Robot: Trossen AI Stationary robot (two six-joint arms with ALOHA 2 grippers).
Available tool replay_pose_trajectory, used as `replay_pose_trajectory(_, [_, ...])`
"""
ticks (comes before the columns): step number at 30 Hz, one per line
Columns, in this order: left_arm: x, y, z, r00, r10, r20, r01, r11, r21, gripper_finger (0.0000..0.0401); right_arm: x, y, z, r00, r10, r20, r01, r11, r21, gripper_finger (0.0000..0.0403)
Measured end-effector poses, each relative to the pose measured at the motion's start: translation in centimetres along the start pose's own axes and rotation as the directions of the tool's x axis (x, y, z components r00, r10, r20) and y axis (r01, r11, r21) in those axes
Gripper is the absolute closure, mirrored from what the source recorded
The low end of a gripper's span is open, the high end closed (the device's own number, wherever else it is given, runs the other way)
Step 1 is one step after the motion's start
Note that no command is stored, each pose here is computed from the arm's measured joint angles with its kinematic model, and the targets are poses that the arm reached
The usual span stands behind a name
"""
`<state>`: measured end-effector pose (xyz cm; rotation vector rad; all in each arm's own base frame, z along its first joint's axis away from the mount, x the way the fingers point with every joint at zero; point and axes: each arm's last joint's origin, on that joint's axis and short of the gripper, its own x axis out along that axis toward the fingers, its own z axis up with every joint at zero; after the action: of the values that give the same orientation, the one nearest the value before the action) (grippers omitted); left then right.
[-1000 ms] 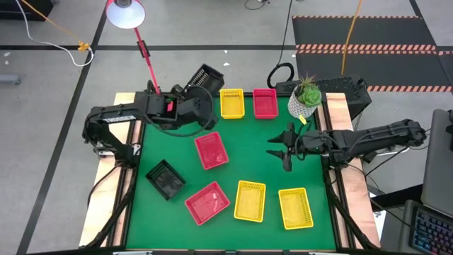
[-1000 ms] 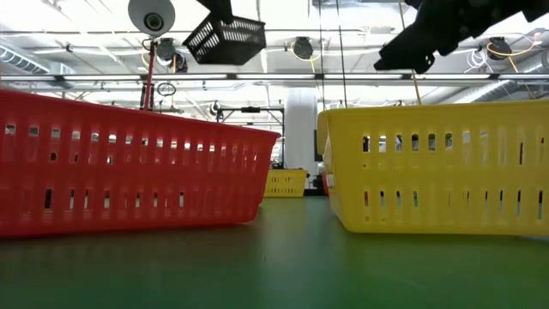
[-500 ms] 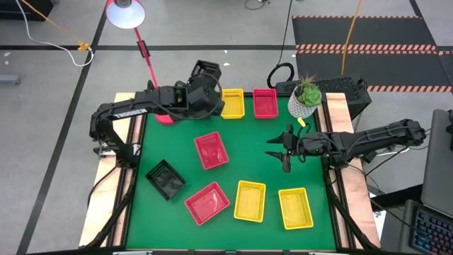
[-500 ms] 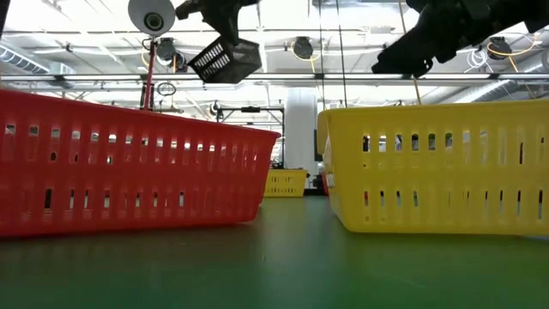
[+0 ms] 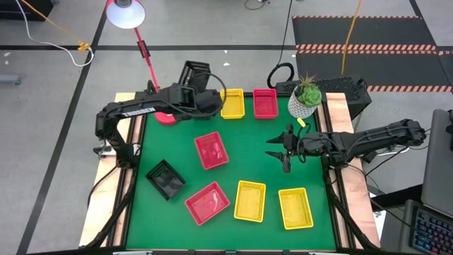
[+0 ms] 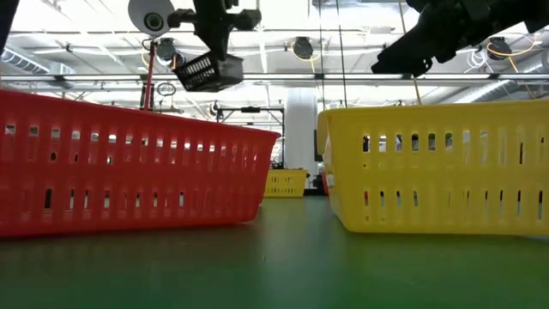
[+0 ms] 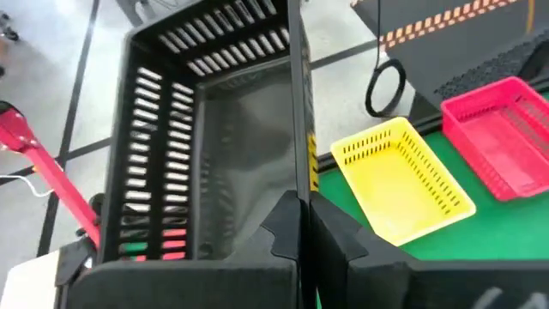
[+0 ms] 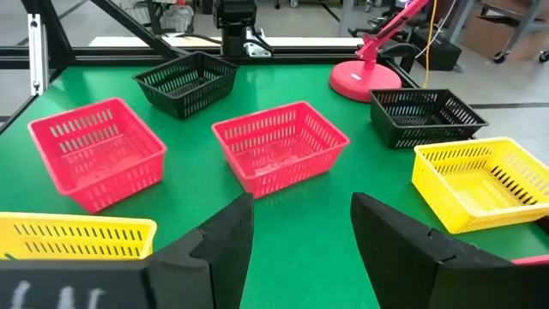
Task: Stack baskets by color
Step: Stack the bottom right black bin on the top black bin
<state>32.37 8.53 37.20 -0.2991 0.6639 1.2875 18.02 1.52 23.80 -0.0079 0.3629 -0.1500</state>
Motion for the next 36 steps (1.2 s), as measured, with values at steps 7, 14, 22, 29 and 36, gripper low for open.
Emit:
replay_pose_trajectory(7, [1.9,-1.1,-0.7,0.998,0.058,-0.035,-0.058,0.998,0.021,0.0389,0.0,0.0,0.0,1.0,0.0,0.004,0.0,1.0,0.001,0.0213])
replay_pose_trajectory(14, [3.7,-1.8,-1.0,0.994,0.095,-0.056,-0.094,0.995,0.021,0.0388,0.0,0.0,0.0,1.0,0.0,0.0,0.0,1.0,0.0,0.0213])
replay_pose_trajectory(22, [6.6,-3.2,-2.0,0.983,0.155,-0.095,-0.152,0.987,0.044,0.0387,0.0,0.0,0.0,1.0,0.0,-0.001,0.0,1.0,-0.003,0.0213])
replay_pose_trajectory(29, [10.0,-4.2,-3.0,0.966,0.19,-0.176,-0.181,0.981,0.063,0.0387,0.0,0.0,0.0,1.0,0.0,0.0,0.0,1.0,-0.004,0.0213])
replay_pose_trajectory(36, [12.7,-4.8,-3.8,0.948,0.209,-0.239,-0.198,0.978,0.07,0.0387,0.0,0.0,0.0,1.0,0.0,0.0,0.0,1.0,-0.004,0.0213])
